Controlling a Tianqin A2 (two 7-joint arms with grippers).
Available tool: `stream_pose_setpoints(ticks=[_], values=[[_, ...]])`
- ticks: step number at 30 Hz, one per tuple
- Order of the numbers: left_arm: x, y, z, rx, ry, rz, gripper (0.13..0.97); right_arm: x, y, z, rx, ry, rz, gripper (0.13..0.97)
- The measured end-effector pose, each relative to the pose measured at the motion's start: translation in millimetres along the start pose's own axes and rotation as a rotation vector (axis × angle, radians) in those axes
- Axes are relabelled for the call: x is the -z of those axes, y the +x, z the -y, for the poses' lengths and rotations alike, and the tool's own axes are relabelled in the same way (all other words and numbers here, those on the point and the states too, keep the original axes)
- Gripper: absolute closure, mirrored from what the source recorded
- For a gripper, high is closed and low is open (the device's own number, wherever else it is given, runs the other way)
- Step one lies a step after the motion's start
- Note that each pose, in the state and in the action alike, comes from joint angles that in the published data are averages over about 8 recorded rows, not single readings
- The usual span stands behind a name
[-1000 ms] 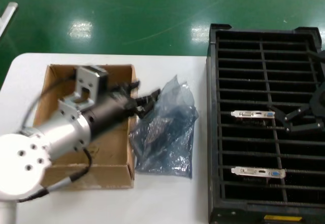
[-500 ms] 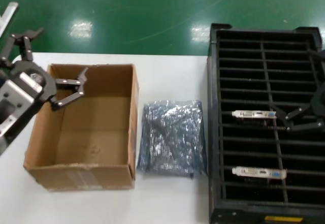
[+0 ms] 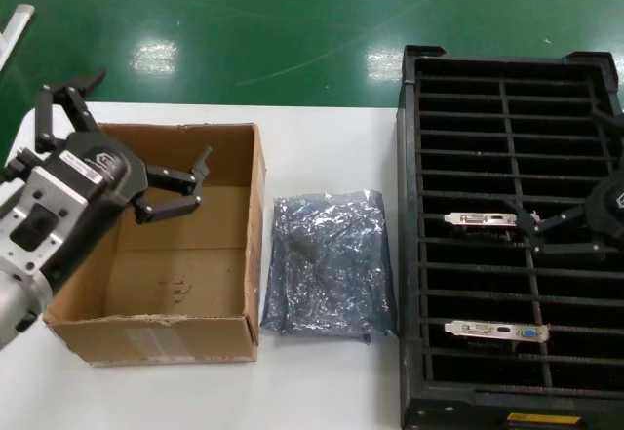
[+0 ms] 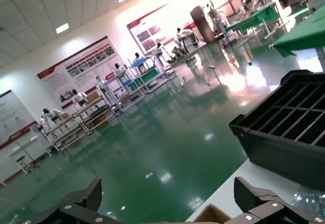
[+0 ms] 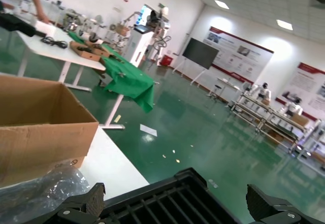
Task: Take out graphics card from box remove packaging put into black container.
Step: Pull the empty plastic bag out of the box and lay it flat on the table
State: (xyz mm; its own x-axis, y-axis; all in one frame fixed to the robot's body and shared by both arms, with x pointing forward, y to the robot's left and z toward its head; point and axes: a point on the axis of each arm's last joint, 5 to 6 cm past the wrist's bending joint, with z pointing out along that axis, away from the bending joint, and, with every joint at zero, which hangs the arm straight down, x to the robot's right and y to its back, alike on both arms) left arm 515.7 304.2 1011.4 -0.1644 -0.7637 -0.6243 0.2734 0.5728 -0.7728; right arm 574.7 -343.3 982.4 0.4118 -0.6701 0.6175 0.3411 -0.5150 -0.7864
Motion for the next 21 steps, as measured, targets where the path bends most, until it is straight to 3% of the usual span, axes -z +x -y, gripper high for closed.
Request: stream_pose_setpoints(ticks=[12, 21], values=[[-1.3, 20.2, -18.4, 0.112, 0.027, 0.012, 0.134, -0.8, -28.1, -11.4, -0.11, -0.016, -0.087, 0.13], [-0.7, 36.0, -32.8, 0.2, 0.029, 0.034, 0.132, 0.5, -49.6, -19.3, -0.195, -0.034, -0.156, 0.13]])
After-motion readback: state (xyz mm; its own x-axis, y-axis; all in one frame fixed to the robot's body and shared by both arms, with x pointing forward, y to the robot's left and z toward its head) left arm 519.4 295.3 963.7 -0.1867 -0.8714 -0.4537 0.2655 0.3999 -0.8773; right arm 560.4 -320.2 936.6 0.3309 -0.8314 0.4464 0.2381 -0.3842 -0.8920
